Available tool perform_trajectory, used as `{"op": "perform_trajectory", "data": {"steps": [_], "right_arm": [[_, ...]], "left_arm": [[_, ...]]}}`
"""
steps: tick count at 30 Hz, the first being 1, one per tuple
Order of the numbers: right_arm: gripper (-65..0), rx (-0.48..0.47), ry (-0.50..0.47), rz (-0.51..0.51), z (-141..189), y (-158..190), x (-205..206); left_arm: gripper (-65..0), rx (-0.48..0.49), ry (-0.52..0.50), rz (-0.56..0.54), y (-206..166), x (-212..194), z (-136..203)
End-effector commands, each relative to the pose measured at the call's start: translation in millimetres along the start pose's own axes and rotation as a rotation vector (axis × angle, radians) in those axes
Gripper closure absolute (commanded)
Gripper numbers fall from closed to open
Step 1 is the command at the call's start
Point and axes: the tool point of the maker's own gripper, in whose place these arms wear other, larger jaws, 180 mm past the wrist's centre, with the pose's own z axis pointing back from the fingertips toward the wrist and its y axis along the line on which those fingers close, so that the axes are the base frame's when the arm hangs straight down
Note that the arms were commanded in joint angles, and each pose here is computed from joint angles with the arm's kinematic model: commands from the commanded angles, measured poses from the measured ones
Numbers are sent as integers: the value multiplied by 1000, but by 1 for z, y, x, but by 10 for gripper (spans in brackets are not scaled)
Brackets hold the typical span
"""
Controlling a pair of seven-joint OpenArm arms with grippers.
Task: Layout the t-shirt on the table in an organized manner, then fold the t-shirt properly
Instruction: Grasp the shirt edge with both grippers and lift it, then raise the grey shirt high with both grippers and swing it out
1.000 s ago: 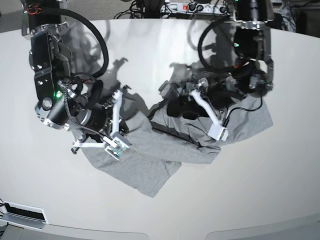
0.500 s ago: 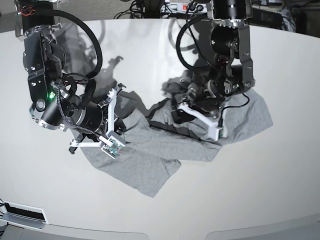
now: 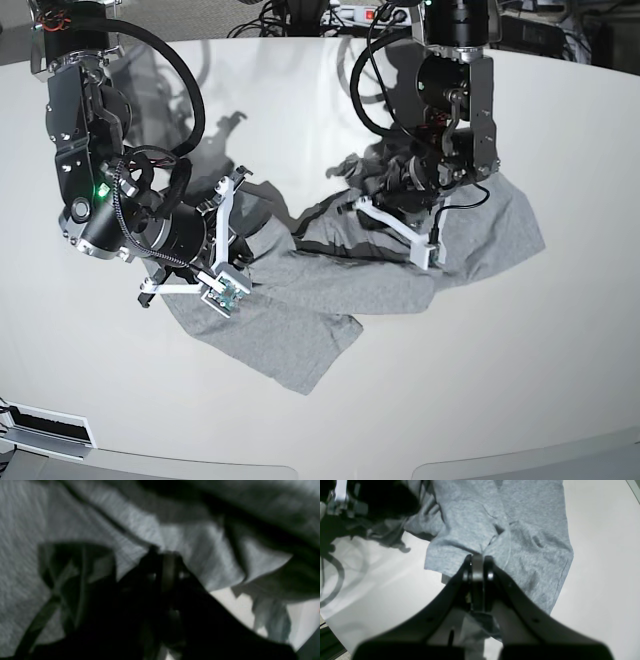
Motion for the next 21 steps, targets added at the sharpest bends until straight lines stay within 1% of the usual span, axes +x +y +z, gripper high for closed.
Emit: {"op": "perform_trajectory", "data": {"steps": [1, 3, 6, 8, 10, 11, 13, 17, 19, 21], "right_arm": [[0, -13, -48, 12, 4, -7, 15], [0, -15, -51, 16, 4, -8, 17], [0, -14, -51, 16, 4, -8, 17], [0, -18, -49, 18, 4, -9, 16], [0, -33, -42, 24, 5, -12, 16], [0, -52, -38, 26, 5, -17, 16], [0, -117, -21, 25, 9, -34, 15], [0, -253, 15, 52, 22, -74, 14], [0, -285, 15, 66, 29, -86, 17], [0, -303, 11, 82, 33, -95, 21]], "left_arm": [[0, -41, 0, -21, -15, 14, 0], [0, -79, 61, -76, -26, 15, 5], [0, -202, 105, -185, -55, 25, 22], [0, -250, 82, -293, -69, 38, 37], [0, -264, 23, -359, -77, 52, 49], [0, -253, -1, -383, -74, 59, 54], [0, -226, -17, -431, -63, 67, 60], [0, -148, 5, -503, -25, 74, 71], [0, -118, 19, -556, -5, 80, 79], [0, -110, 30, -630, 9, 86, 88]]}}
